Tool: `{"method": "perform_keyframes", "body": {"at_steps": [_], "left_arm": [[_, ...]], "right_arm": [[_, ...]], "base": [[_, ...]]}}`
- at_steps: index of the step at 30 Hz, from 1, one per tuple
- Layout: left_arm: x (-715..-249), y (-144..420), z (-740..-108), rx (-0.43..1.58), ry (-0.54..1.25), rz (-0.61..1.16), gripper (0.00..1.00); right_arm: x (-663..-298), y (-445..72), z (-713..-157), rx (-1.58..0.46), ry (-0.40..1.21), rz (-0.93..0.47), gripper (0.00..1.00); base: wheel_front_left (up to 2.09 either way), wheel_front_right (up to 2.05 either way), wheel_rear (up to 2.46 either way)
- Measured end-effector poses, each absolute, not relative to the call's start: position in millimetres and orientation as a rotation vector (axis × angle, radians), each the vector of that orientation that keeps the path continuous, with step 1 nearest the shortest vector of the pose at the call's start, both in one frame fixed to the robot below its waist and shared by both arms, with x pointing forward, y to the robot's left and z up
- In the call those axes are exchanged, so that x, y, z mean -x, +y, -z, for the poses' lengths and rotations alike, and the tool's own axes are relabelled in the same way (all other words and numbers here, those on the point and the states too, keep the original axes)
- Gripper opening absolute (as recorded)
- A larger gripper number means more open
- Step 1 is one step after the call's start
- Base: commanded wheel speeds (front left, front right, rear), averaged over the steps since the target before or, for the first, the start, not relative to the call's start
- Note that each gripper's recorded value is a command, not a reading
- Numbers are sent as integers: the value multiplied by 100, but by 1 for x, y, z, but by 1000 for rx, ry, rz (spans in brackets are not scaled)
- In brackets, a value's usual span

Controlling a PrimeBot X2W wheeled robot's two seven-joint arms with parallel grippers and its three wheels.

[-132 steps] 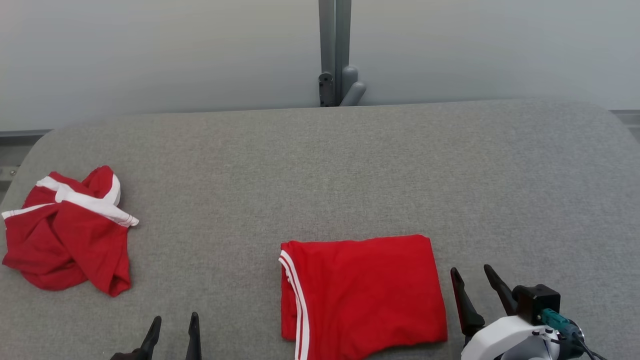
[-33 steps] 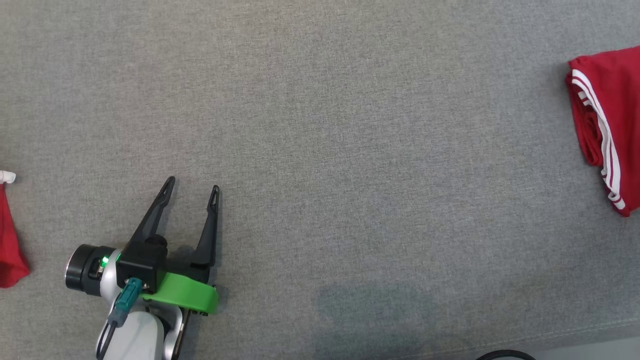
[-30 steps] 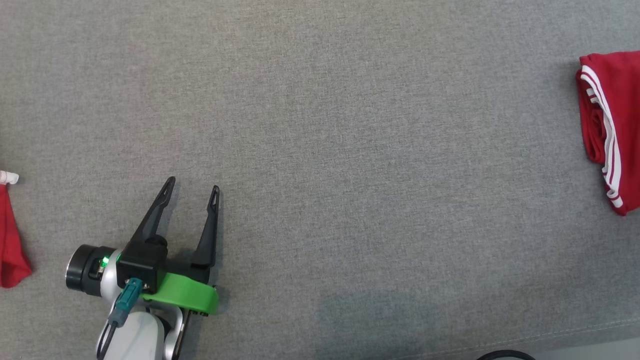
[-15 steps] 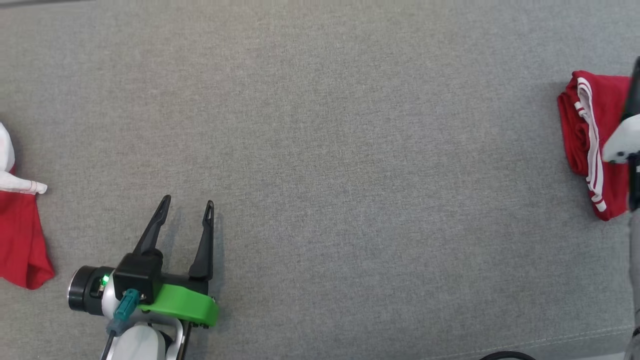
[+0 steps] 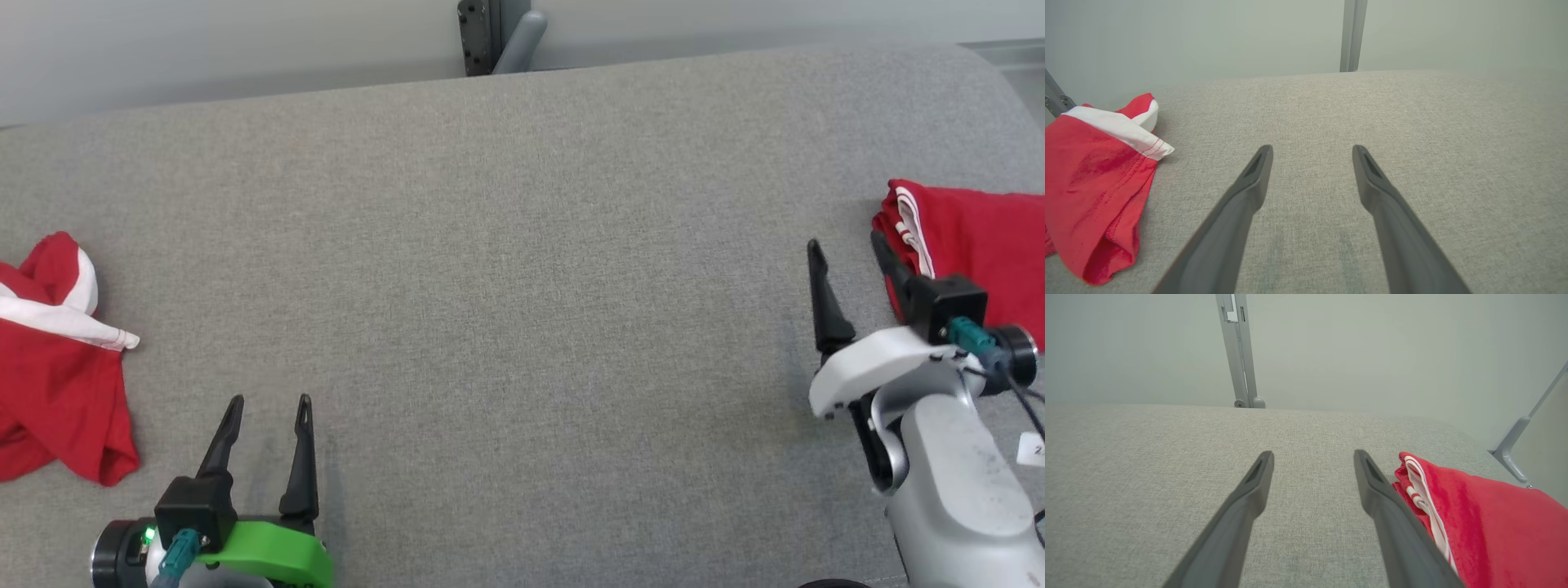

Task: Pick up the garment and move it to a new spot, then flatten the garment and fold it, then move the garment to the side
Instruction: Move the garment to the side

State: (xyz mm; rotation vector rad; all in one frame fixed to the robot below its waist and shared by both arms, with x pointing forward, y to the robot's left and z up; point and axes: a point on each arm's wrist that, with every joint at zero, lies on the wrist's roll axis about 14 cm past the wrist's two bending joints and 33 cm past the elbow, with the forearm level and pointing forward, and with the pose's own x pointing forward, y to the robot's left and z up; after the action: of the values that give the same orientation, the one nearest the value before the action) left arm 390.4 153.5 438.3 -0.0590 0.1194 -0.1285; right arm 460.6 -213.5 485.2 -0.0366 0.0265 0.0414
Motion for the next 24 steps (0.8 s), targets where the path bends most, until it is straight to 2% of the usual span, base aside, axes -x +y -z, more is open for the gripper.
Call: {"method": "perform_keyframes", "body": {"at_steps": [11,24], "left_arm": [[-358,184,-446,100,104,29,100],[-345,190,-451,163,87,-2,100]], "right_arm": [[-416,-178,-486,-10,13,-113,100],[-390,-165,-485,-35,11,-125,100]], "base": [[0,0,0],[0,0,0]]}}
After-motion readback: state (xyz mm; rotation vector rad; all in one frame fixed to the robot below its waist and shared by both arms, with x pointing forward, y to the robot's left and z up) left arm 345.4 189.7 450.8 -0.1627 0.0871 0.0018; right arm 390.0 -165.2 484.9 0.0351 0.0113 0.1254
